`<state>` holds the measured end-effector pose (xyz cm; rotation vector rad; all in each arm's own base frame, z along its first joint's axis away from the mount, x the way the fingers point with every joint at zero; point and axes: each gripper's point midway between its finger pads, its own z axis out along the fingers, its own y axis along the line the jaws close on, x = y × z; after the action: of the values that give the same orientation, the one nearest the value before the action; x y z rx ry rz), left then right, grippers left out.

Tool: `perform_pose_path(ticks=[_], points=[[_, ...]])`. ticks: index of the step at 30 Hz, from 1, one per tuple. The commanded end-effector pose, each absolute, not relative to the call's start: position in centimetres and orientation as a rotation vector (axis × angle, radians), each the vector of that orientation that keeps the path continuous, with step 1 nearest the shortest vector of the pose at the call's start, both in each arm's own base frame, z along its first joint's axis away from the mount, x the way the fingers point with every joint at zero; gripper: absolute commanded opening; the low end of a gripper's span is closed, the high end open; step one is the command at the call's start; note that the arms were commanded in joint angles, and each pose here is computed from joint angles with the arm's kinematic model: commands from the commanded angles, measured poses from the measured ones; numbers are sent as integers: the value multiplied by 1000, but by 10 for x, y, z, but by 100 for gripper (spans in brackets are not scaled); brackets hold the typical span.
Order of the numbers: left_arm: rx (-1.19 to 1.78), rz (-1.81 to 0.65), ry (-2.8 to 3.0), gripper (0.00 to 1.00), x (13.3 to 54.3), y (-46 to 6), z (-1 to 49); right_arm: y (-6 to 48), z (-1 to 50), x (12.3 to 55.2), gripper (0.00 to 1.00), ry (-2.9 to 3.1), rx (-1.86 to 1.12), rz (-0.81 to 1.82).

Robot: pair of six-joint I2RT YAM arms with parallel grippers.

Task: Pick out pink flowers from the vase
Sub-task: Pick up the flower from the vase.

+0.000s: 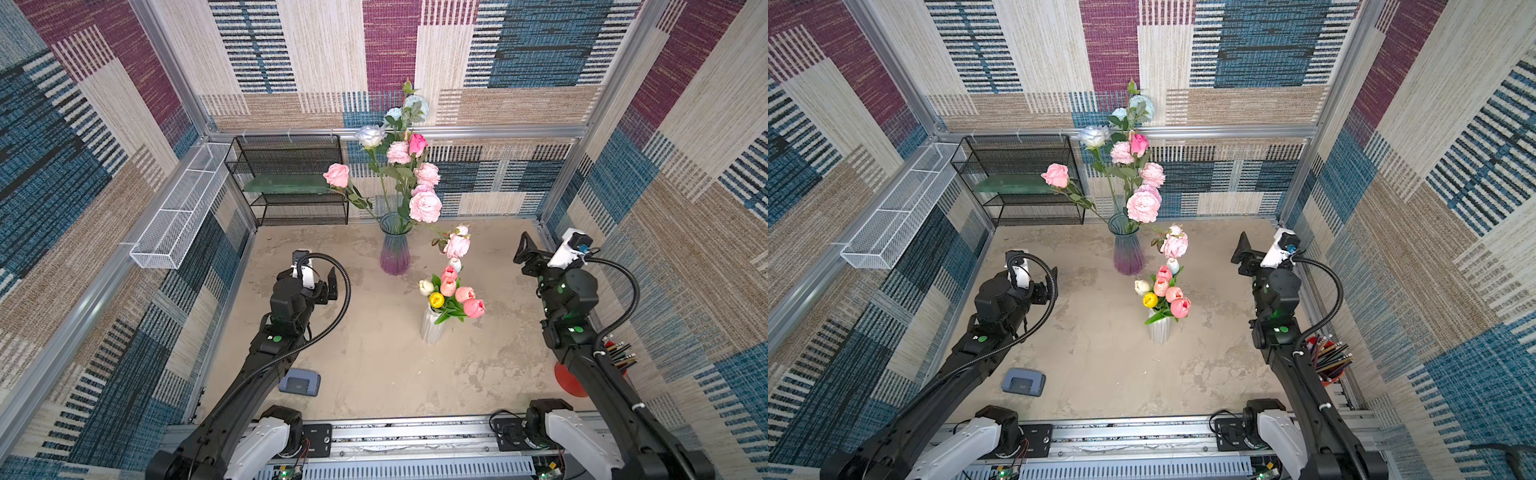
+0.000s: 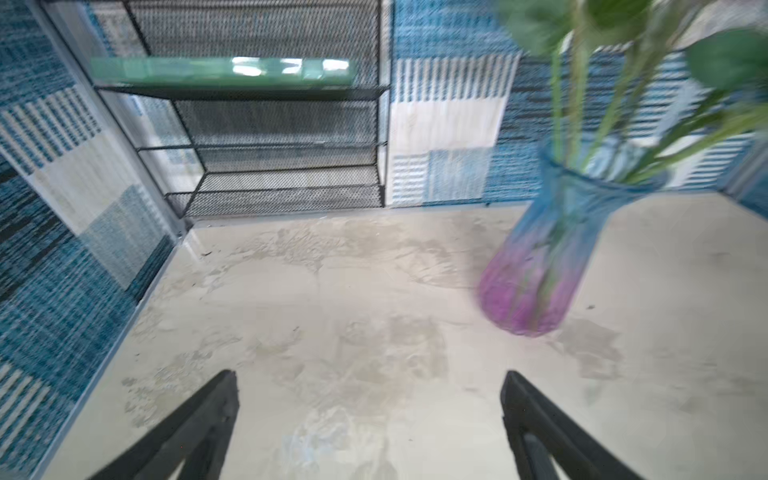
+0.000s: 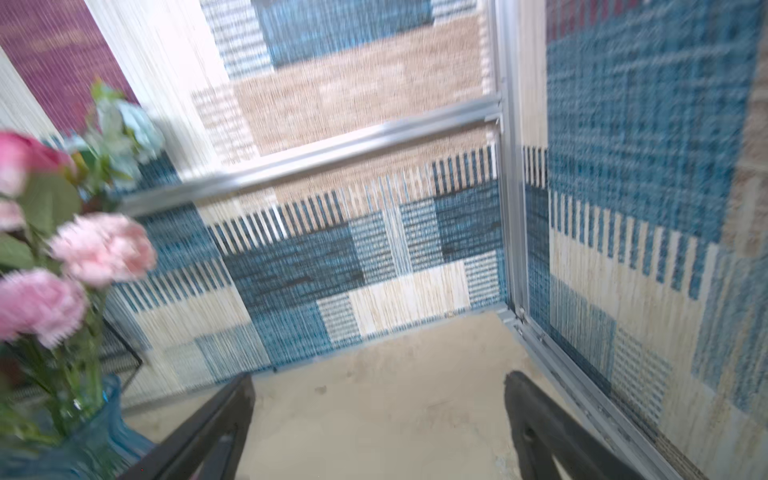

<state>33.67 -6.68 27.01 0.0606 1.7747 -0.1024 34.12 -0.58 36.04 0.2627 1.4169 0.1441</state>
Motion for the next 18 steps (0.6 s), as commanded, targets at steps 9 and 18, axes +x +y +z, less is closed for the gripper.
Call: perform_pose_path(ticks=[9,18], points=[[99,-535,2143,100,240,-125,289,62,425,267,95,1568,232,378],[100,-823,2185,100,216,-158,286,67,461,209,95,1373,15,482]])
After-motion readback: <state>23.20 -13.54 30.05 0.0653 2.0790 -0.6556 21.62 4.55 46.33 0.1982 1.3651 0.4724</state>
